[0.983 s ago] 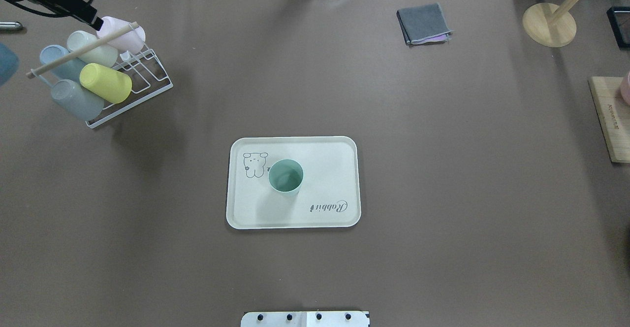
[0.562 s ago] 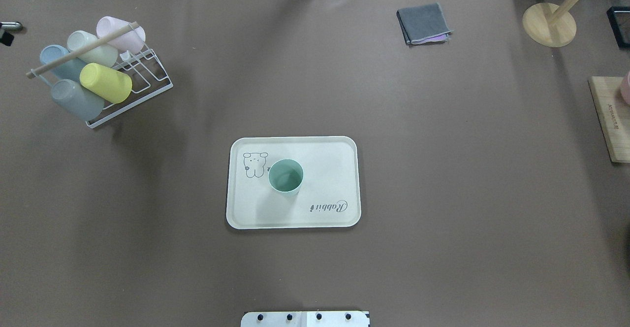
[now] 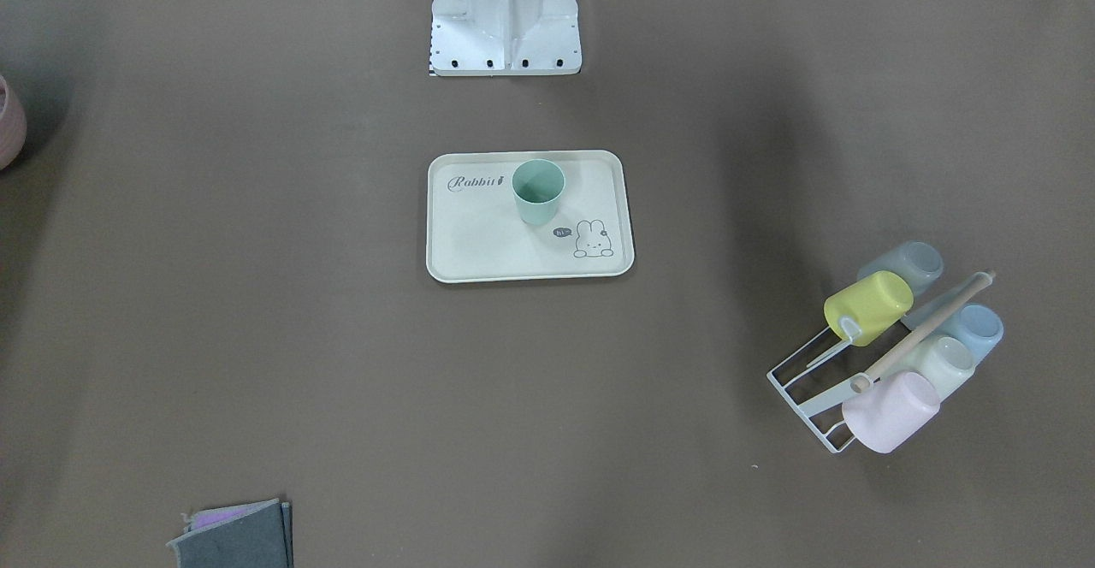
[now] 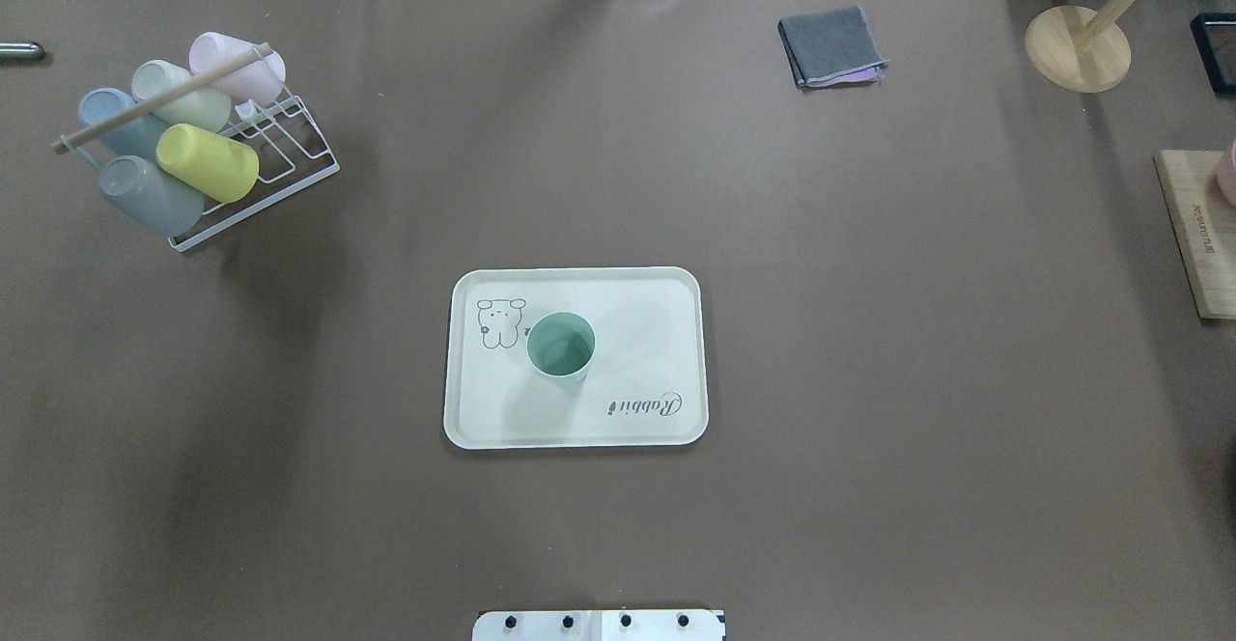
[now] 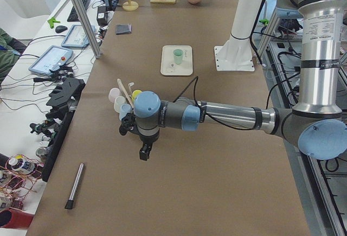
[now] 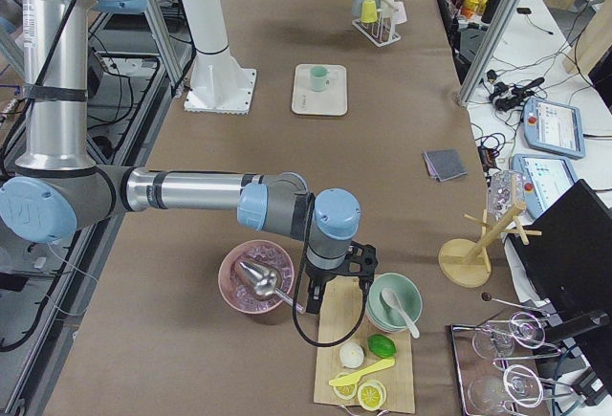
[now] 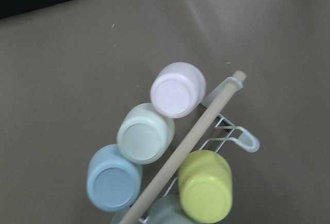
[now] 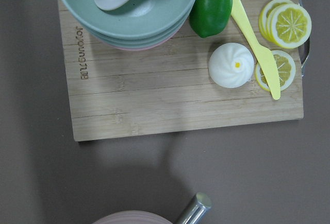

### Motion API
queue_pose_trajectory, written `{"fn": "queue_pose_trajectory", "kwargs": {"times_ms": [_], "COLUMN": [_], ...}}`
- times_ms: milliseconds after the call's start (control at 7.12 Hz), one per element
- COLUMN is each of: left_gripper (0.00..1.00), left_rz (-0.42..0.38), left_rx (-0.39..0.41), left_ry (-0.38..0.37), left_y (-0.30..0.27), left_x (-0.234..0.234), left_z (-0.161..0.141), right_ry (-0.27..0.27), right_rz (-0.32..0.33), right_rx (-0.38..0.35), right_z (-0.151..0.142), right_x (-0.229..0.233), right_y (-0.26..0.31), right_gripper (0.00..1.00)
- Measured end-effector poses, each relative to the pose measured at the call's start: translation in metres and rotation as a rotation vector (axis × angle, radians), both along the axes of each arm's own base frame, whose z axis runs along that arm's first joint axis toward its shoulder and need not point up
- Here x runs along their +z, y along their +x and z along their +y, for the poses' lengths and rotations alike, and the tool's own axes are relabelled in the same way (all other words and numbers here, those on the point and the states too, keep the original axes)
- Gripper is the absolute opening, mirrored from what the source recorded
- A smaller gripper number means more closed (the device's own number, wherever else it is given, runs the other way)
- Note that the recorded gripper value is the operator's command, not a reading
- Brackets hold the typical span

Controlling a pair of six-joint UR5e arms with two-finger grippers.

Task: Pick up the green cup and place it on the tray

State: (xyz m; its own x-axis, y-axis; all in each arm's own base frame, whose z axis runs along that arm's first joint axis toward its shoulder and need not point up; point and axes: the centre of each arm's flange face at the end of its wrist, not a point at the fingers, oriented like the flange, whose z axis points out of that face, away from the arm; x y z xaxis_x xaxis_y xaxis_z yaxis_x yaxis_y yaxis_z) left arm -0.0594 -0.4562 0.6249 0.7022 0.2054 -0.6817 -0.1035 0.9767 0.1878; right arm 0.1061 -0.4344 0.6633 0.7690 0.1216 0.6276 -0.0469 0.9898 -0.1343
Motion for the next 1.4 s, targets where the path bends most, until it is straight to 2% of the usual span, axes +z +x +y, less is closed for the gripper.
{"fn": "queue_pose_trajectory", "kwargs": {"times_ms": [281,843,1404], "left_gripper": [0.98,0.98,0.98], "left_rz": [0.001,0.000,0.002], "left_rx": [-0.008,-0.010,-0.016], "left_ry": [-0.035,0.015,0.029], "left_y": [-0.005,-0.006,-0.006], "left_x": [0.016,-0.002,-0.009], "left_z": [0.034,0.023,0.022], "right_ry": [0.002,0.001,0.001], "right_rz": [-0.001,-0.001,-0.001], "right_rx": [0.000,0.000,0.000], "right_z": [0.000,0.000,0.000], "right_x": [0.000,0.000,0.000], "right_y": [0.000,0.000,0.000], "right_gripper": [1.00,1.00,1.00]}}
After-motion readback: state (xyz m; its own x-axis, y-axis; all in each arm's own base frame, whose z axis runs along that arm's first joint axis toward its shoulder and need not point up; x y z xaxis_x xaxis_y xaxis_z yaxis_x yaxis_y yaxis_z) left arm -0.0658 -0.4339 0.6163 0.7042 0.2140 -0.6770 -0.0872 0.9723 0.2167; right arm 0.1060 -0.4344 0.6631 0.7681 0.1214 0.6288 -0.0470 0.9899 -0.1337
